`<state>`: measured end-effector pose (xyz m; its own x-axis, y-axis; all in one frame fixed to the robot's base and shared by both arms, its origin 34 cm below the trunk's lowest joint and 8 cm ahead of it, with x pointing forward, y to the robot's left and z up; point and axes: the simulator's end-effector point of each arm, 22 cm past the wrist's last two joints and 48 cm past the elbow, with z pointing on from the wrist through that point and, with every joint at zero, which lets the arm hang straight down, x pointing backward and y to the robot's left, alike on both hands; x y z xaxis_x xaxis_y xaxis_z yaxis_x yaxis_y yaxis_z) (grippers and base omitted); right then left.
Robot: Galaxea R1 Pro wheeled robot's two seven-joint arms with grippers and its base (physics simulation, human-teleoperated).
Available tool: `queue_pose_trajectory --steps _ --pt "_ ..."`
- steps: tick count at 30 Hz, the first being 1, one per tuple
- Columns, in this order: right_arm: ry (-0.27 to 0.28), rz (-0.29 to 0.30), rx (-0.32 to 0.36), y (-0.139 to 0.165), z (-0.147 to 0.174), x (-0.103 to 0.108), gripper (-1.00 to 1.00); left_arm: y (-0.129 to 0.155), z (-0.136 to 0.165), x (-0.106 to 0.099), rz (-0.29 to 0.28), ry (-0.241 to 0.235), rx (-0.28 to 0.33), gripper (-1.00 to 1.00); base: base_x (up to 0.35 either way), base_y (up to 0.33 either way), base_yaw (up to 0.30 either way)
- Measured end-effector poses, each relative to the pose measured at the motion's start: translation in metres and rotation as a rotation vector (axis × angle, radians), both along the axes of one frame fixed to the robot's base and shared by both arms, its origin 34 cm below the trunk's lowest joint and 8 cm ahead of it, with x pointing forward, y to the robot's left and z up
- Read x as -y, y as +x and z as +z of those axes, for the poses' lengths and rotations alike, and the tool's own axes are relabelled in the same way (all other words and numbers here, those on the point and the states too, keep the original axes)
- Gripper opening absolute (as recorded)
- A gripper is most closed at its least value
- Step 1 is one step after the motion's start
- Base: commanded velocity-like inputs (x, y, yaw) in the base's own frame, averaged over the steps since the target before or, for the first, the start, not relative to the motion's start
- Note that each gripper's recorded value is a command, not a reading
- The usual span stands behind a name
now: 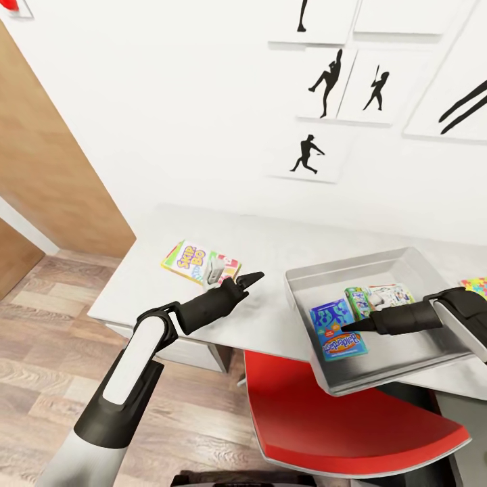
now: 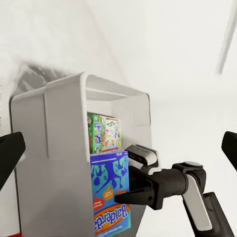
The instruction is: Put all the toys in the child's room - the three board games (two on the bed and one on the table), the two jigsaw puzzles on the table, and the tennis ball on the table - inside the toy box on the table in the child's room.
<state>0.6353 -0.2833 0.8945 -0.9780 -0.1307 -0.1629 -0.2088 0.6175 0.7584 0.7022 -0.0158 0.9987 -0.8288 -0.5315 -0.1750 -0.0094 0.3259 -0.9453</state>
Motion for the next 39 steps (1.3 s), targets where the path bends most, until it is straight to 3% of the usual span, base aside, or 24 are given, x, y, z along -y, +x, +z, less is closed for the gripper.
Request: queue_pose_trajectory --steps 11,39 --pt "-0.009 -0.004 0.028 0.013 0.009 0.005 -1.00 0.000 -0.001 0.000 0.000 0.000 -0.002 1.00 0.000 0.000 0.000" --pt "-0.011 -0.003 0.011 0.012 -0.001 0.005 -1.00 0.000 -0.012 0.000 0.000 0.000 -0.021 1.00 0.000 0.000 0.000"
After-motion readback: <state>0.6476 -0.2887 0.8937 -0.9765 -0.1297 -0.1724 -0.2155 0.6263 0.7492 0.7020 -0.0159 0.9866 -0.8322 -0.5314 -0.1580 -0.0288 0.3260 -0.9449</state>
